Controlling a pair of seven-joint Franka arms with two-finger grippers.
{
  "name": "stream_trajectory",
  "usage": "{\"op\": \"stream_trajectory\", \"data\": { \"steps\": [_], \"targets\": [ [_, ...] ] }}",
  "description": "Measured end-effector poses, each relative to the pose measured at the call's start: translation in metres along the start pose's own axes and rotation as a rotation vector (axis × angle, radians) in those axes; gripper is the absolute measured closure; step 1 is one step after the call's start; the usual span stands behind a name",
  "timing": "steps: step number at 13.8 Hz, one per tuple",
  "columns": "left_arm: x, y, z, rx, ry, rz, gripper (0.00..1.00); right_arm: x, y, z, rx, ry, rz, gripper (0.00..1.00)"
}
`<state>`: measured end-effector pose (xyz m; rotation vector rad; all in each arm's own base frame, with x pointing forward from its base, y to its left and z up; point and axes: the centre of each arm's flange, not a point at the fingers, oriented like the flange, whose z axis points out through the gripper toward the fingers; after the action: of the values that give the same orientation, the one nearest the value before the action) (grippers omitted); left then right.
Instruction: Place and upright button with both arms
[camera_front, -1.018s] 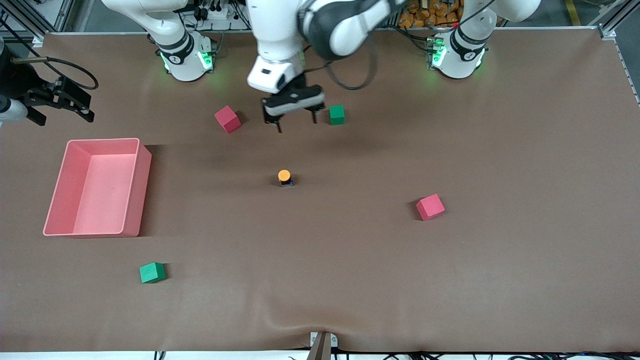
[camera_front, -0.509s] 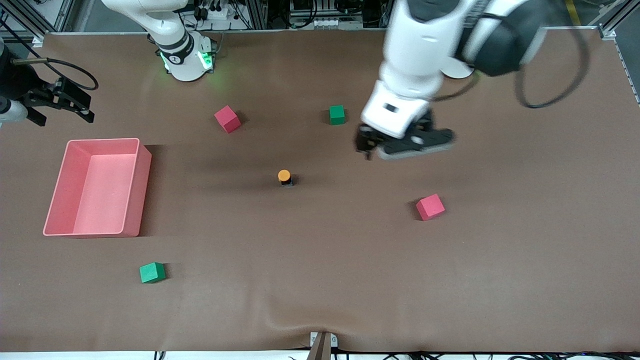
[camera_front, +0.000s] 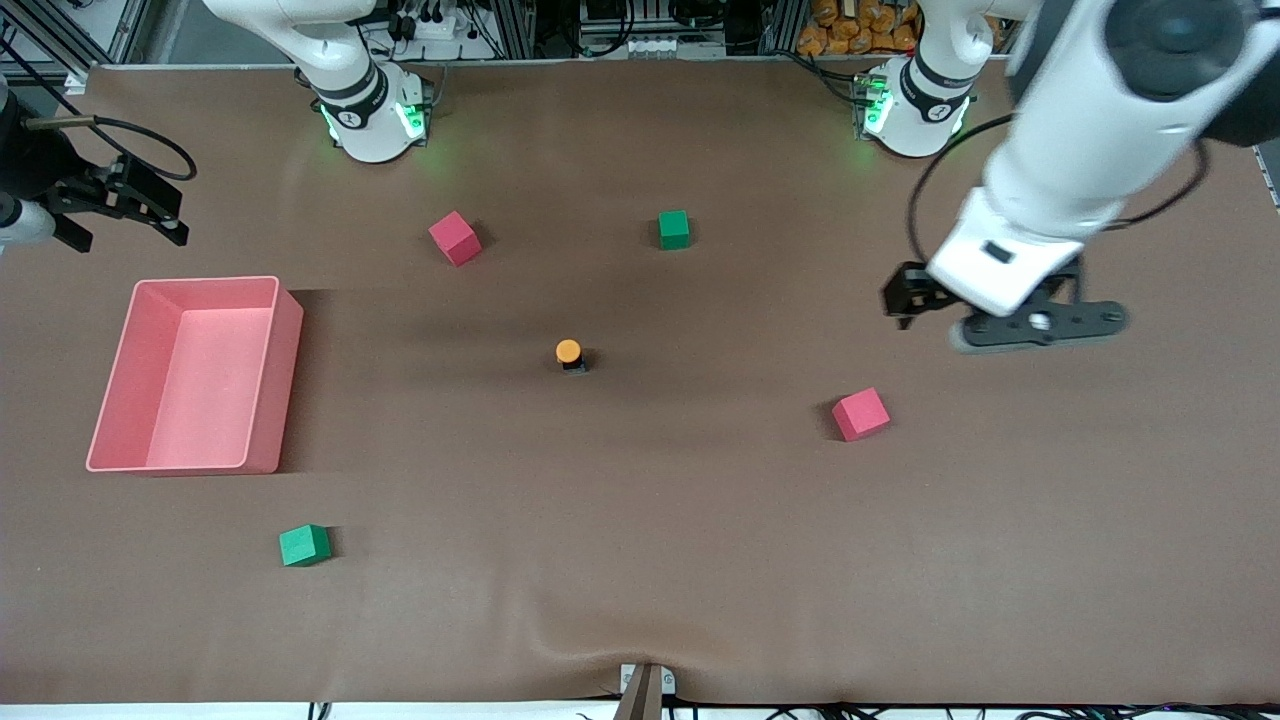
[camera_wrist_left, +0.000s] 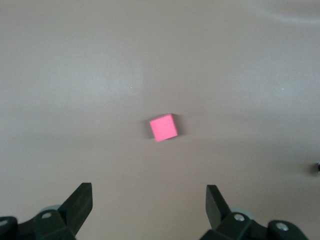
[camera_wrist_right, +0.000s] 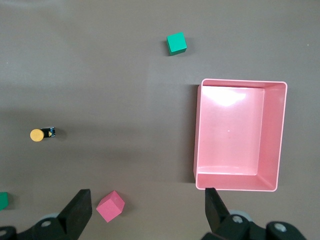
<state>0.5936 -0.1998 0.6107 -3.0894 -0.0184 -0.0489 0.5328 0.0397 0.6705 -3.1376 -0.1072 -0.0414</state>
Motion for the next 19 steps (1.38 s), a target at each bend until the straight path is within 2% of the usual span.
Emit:
{"op": "stream_trajectory", "data": {
  "steps": [2, 4, 11, 19],
  "targets": [
    [0.011, -0.053, -0.005, -0.063, -0.01, 0.032, 0.0, 0.0, 0.0, 0.0, 0.0, 0.0, 0.0, 0.0],
    [0.015, -0.091, -0.01, -0.085, -0.011, 0.041, 0.0, 0.0, 0.0, 0.0, 0.0, 0.0, 0.0, 0.0],
    [0.009, -0.12, -0.022, -0.079, -0.005, 0.059, 0.0, 0.0, 0.0, 0.0, 0.0, 0.0, 0.0, 0.0],
    [-0.056, -0.143, -0.037, -0.035, -0.026, 0.026, 0.0, 0.0, 0.0, 0.0, 0.0, 0.0, 0.0, 0.0]
  ]
}}
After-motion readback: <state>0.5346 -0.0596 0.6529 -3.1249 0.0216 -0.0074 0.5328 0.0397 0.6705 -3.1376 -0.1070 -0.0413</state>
